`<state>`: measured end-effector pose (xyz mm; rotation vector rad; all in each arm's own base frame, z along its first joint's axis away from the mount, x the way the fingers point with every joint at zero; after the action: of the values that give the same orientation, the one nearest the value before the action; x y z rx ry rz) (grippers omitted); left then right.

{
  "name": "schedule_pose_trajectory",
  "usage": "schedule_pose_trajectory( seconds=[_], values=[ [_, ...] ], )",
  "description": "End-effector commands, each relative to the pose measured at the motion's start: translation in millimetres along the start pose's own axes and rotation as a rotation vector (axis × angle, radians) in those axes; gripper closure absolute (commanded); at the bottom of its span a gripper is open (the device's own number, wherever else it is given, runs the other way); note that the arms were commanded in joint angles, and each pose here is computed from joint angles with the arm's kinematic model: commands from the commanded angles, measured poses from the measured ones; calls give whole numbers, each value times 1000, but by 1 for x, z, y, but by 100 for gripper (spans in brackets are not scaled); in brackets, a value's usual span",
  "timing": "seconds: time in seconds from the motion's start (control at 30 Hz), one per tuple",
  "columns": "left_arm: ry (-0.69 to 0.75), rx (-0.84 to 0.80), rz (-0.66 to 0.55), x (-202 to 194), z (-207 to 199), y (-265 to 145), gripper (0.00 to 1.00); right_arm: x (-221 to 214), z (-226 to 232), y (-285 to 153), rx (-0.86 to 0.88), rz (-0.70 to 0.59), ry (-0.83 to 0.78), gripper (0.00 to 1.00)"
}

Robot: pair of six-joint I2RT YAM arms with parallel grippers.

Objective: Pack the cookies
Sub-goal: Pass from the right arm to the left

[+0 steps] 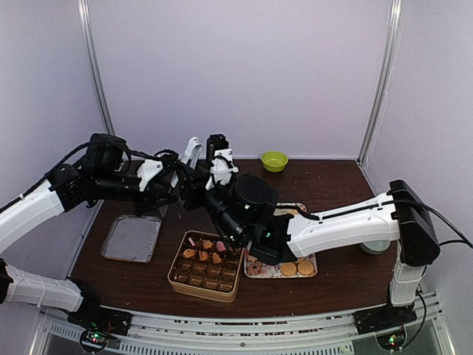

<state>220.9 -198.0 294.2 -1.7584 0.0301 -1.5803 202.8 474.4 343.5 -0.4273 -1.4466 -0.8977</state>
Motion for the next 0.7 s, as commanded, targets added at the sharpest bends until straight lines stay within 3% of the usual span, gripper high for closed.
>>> schedule_pose_trajectory(
  seconds=[0.0,0.23,0.4,0.67],
  values=[
    [-23,-11,-49,16,-1,-12,84,20,-5,-5,27,-76,49,57],
    [-69,-104,-58,25,-11,-20,92,17,-16,-24,105,-103,77,45],
    [-106,-182,-52,32,-18,-23,92,28,-26,-49,286,-138,142,38],
    [-128,-271,-84,48,-26,-32,92,23,-34,-54,428,-55,227,37]
  ],
)
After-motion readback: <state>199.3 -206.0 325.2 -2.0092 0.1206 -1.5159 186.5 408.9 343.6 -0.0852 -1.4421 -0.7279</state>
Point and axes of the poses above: each gripper's point midway between its finger pads, its own y axis out along the fingers, its own z axis along the line the jaws close on, x = y × z, the point moved 6 cm from there along -y, back along the fingers, and after that the axes turned 13 degrees about -y, right-handed, at the moved point
